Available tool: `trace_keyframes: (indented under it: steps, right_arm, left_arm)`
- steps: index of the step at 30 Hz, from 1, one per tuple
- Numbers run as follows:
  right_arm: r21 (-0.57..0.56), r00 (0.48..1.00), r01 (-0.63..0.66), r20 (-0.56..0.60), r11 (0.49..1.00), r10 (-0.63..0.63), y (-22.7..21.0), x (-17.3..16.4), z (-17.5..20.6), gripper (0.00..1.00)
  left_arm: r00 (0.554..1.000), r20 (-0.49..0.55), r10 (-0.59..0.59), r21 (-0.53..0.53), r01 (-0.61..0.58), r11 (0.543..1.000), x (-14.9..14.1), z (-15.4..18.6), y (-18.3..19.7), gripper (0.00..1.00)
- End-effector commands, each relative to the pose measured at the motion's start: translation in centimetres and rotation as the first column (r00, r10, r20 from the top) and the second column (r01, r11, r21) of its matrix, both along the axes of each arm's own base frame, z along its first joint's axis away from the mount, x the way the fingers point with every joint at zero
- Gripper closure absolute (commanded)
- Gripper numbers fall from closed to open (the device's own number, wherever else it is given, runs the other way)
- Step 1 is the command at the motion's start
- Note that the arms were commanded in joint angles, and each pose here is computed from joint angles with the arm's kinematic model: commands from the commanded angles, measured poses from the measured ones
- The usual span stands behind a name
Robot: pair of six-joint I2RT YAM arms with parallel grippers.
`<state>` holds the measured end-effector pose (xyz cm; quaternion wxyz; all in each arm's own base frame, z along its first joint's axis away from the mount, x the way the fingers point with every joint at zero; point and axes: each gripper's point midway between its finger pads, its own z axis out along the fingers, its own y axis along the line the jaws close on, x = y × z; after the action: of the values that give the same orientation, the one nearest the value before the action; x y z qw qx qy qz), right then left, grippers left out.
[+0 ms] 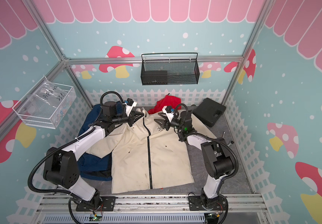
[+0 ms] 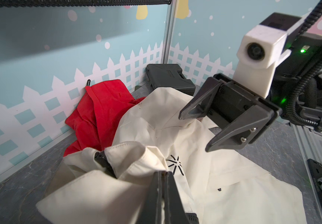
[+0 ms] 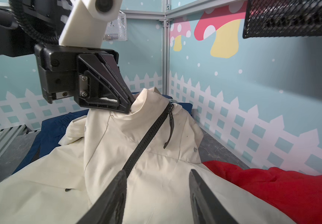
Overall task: Unzip the jacket
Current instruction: Unzip the zipper on the jacket.
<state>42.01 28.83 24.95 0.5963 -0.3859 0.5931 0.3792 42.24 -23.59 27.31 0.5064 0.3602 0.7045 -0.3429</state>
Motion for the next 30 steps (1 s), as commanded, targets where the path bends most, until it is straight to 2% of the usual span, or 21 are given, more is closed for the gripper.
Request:
trace_keyframes:
  steps: [1,3,6,14,23,28,30]
  right_arm:
    - [0.007,0.999,-0.009,0.053,1.0,0.009,1.7,0.6,0.9,0.52]
    - [0.013,0.999,-0.016,0.042,1.0,0.016,2.6,0.8,0.7,0.54]
    - [0.03,1.0,0.01,0.024,1.0,-0.011,3.5,1.7,0.8,0.62]
    - [0.02,0.997,0.05,-0.058,0.999,-0.049,5.5,4.6,-1.1,0.65]
    - [0.024,0.996,0.019,-0.083,1.0,-0.017,7.2,4.9,-2.0,0.67]
    - [0.025,0.996,0.02,-0.091,0.999,-0.017,7.8,5.0,-2.4,0.72]
    - [0.024,0.994,0.043,-0.097,0.999,-0.041,7.8,5.4,-2.6,0.76]
  left_arm:
    - [0.999,0.047,-0.018,0.021,0.017,1.0,-1.1,1.0,0.0,1.0]
    - [0.999,0.051,-0.017,0.02,0.016,1.0,-1.2,1.3,0.1,1.0]
    - [0.998,0.056,-0.015,0.02,0.014,1.0,-1.3,1.7,0.1,1.0]
    - [0.998,0.061,-0.013,0.016,0.012,1.0,-1.3,2.3,0.1,1.0]
    - [0.998,0.059,-0.014,0.009,0.014,1.0,-1.1,2.5,0.0,1.0]
    - [0.998,0.057,-0.011,0.008,0.01,1.0,-1.0,2.5,0.0,1.0]
    - [0.998,0.057,-0.008,0.008,0.008,1.0,-1.0,2.5,0.0,1.0]
